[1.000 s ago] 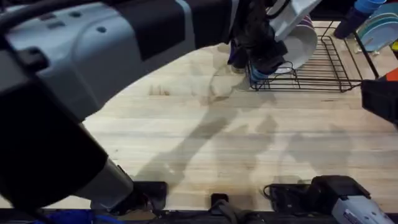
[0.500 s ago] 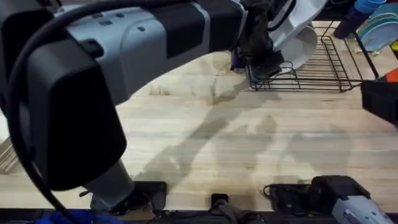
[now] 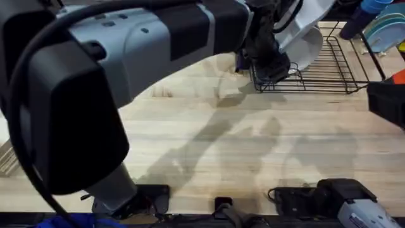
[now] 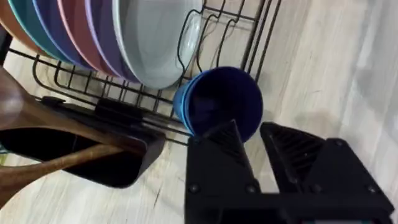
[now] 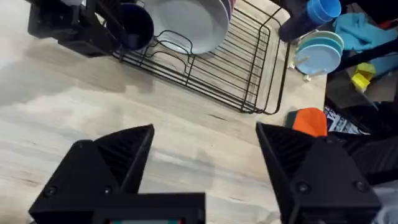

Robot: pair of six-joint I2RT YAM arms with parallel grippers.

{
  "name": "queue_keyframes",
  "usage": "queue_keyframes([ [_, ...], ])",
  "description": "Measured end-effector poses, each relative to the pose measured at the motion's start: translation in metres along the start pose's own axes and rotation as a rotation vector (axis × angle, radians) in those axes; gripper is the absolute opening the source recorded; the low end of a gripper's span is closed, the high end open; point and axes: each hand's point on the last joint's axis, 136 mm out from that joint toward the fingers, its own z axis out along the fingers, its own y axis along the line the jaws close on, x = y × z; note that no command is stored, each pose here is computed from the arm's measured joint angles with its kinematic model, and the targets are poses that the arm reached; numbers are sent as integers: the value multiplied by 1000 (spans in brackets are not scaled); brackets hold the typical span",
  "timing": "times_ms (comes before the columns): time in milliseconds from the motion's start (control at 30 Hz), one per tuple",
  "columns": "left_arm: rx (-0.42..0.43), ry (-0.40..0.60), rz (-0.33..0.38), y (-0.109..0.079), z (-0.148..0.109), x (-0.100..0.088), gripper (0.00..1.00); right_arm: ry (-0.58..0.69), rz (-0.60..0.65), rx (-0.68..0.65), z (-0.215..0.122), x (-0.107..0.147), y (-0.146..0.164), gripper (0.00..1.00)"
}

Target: Pick up the cup on the table and put them onto the rack.

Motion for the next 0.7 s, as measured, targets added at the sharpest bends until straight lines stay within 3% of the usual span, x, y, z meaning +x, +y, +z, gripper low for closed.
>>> queue_keyframes([
  [433, 12, 31, -10, -4, -3, 7, 359, 0, 0, 0, 0, 0, 0, 996],
  [533, -6, 20, -5, -3, -14, 3, 371, 0, 0, 0, 0, 0, 0, 996],
  [700, -61, -58, 7, 5, -54, -18, 490, 0, 0, 0, 0, 0, 0, 996],
])
